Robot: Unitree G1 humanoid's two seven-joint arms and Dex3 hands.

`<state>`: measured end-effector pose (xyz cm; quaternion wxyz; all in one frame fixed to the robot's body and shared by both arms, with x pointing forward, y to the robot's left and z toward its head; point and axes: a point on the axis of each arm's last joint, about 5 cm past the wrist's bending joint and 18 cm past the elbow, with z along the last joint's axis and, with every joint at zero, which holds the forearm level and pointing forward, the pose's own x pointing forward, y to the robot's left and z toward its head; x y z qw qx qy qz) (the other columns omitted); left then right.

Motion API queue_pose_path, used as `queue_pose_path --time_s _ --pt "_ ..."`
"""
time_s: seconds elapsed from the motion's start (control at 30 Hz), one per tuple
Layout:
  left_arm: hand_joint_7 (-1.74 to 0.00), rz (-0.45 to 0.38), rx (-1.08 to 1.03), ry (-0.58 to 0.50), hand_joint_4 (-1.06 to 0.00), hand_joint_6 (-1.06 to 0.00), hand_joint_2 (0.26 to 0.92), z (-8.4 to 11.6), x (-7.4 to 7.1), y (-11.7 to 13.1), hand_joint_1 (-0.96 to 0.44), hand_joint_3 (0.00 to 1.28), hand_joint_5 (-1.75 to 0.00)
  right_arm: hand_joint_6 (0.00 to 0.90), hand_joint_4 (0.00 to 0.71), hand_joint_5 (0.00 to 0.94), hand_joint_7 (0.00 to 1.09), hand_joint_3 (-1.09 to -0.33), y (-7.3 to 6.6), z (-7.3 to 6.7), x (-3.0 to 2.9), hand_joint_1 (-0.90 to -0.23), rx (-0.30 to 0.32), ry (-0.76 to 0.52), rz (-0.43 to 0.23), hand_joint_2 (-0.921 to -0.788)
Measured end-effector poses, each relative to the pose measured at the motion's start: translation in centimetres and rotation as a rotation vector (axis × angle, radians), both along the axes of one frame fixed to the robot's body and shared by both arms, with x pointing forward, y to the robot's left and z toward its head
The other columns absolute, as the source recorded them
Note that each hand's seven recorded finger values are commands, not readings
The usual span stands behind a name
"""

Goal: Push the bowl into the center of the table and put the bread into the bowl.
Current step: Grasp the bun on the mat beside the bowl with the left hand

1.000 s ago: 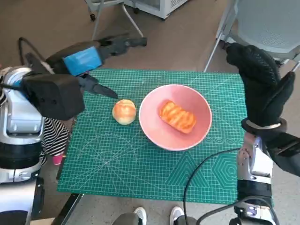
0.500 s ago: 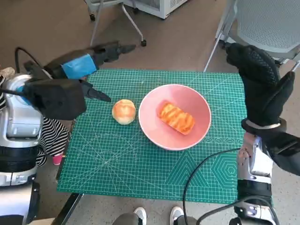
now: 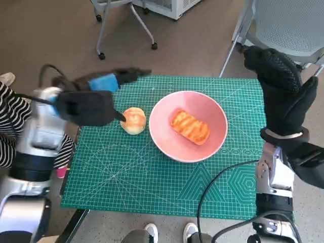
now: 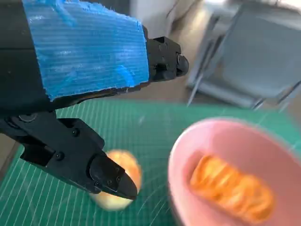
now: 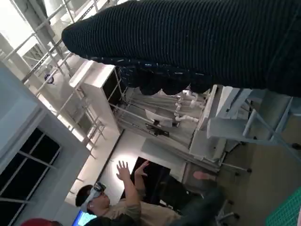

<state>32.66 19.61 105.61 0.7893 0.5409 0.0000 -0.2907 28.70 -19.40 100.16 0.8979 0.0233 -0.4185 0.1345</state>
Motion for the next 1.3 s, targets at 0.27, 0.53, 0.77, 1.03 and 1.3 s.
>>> queue_pose_path --time_s 0.27,0.53,0.77,1.03,1.3 --pt "-0.05 0.082 0.092 0.092 -0.06 -0.17 0.731 -1.7 1.3 -0.8 -0.24 0.00 0.00 0.000 0.135 0.000 0.60 -0.684 -0.1 0.1 -0.03 -0.663 -0.009 -0.003 0.001 -0.921" --pt "-0.03 0.148 0.174 0.141 -0.06 -0.17 0.727 -2.7 2.3 -1.4 -0.25 0.00 0.00 0.001 0.130 0.000 0.61 -0.685 -0.3 0.3 -0.08 -0.664 -0.015 -0.004 0.000 -0.921" --pt "-0.02 0.189 0.242 0.198 -0.06 -0.16 0.727 -4.2 2.9 -2.0 -0.26 0.00 0.00 -0.001 0.129 0.000 0.61 -0.684 -0.4 0.3 -0.14 -0.670 -0.017 -0.003 0.001 -0.921" --pt "-0.02 0.234 0.297 0.236 -0.05 -0.17 0.728 -5.7 3.2 -2.3 -0.28 0.00 0.00 -0.001 0.129 0.000 0.62 -0.684 -0.3 0.5 -0.28 -0.671 -0.021 -0.012 0.002 -0.921" --pt "-0.03 0.245 0.339 0.240 -0.13 -0.20 0.729 -6.8 3.2 -2.8 -0.28 0.00 -0.03 -0.001 0.129 0.000 0.62 -0.683 -0.3 0.6 -0.34 -0.672 -0.021 -0.013 0.003 -0.921"
